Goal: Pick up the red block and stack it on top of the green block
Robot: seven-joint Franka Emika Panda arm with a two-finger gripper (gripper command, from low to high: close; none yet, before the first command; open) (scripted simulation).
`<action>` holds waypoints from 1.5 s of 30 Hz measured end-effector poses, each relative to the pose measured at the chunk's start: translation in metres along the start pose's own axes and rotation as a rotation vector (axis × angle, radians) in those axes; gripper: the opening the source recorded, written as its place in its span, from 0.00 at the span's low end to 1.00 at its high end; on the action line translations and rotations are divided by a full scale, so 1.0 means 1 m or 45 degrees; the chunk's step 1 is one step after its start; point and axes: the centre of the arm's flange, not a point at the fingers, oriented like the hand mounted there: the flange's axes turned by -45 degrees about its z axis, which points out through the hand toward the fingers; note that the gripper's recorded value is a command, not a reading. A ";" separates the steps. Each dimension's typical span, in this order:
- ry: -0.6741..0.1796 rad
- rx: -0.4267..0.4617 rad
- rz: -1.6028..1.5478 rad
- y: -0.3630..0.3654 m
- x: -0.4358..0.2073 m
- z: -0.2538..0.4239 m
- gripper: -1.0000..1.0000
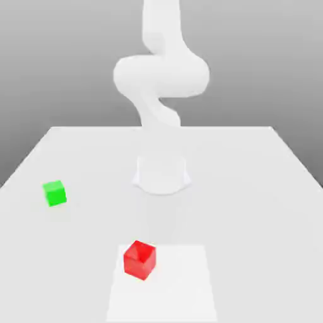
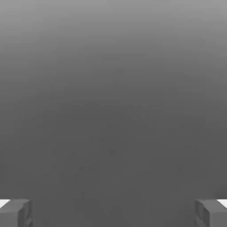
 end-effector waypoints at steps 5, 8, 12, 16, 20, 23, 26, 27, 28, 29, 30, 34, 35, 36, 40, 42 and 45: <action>-0.241 -0.036 0.141 0.015 -0.043 0.126 0.50; -0.380 -0.067 0.223 0.025 -0.083 0.190 0.50; -0.568 -0.120 0.333 0.038 -0.152 0.262 0.50; -0.748 -0.186 0.438 0.049 -0.230 0.312 0.50; -0.875 -0.240 0.513 0.057 -0.297 0.344 0.50; -0.887 -0.245 0.517 0.058 -0.319 0.366 0.50; -0.888 -0.245 0.518 0.059 -0.338 0.385 0.00; -0.888 -0.245 0.518 0.059 -0.338 0.385 0.00; -0.888 -0.245 0.518 0.059 -0.338 0.385 0.00; -0.887 -0.245 0.519 0.059 -0.338 0.385 0.00; -0.887 -0.245 0.519 0.059 -0.338 0.385 0.00; -0.887 -0.245 0.518 0.058 -0.333 0.381 0.00; -0.887 -0.245 0.518 0.058 -0.328 0.375 0.00; -0.887 -0.246 0.518 0.058 -0.322 0.369 0.00; -0.886 -0.249 0.527 0.061 -0.301 0.341 0.00; -0.883 -0.264 0.558 0.079 -0.299 0.332 0.00; -0.871 -0.321 0.702 0.137 -0.307 0.314 0.00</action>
